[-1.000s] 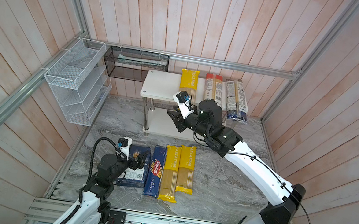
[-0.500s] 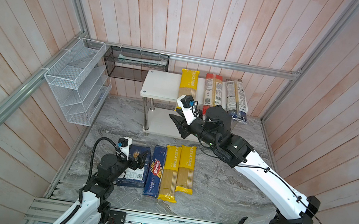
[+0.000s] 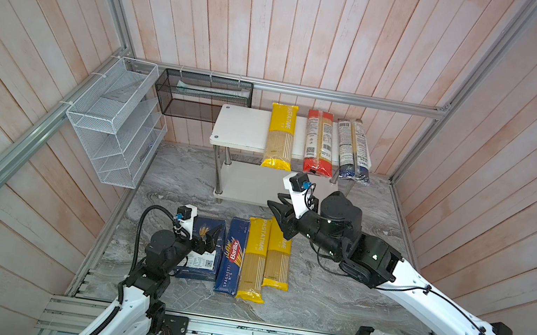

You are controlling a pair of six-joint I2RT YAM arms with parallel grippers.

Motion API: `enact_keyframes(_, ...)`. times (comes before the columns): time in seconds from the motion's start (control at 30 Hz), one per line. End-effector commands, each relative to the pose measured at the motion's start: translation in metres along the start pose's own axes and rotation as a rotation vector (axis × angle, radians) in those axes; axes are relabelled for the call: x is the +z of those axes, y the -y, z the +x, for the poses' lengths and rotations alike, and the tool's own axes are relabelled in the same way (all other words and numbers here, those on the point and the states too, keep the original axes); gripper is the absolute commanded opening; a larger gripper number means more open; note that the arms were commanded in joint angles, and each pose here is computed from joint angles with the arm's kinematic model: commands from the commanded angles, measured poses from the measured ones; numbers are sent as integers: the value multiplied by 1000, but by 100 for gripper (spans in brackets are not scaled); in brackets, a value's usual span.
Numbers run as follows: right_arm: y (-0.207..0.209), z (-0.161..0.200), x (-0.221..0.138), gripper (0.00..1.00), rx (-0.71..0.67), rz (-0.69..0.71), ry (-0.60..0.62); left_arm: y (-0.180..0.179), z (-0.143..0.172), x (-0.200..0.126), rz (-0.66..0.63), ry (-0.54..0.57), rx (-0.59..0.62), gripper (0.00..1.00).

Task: Arrange pasta packages on shelves
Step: Rotate the pasta bag at the center of the table.

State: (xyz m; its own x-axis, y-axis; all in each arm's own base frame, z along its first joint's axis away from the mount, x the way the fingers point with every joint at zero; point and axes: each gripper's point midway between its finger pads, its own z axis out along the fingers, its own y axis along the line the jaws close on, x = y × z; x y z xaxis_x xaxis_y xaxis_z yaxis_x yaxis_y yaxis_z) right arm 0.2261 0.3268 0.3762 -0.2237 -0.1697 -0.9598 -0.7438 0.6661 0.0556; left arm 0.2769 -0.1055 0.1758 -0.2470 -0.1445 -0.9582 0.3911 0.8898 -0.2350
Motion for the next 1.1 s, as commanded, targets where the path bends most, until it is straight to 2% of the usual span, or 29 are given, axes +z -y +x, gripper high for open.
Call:
enact_keyframes(0.0, 11, 27, -5, 36, 76, 73, -54, 5, -14, -1, 21, 33, 22, 100)
enact_keyframes(0.23, 33, 86, -10, 41, 172, 192, -148, 4, -12, 0, 15, 27, 19, 100)
enact_keyframes(0.53, 57, 159, -12, 54, 276, 313, -194, 5, -12, 0, 24, 25, 21, 100)
enact_keyframes(0.63, 67, 180, -10, 57, 350, 327, -219, 5, -12, 0, 25, 24, 22, 100)
enact_keyframes(0.77, 72, 192, -8, 63, 424, 330, -228, 5, -11, 2, 27, 16, 21, 100)
enact_keyframes(1.07, 72, 207, -3, 65, 456, 319, -205, 7, -10, 4, 36, 6, 23, 100)
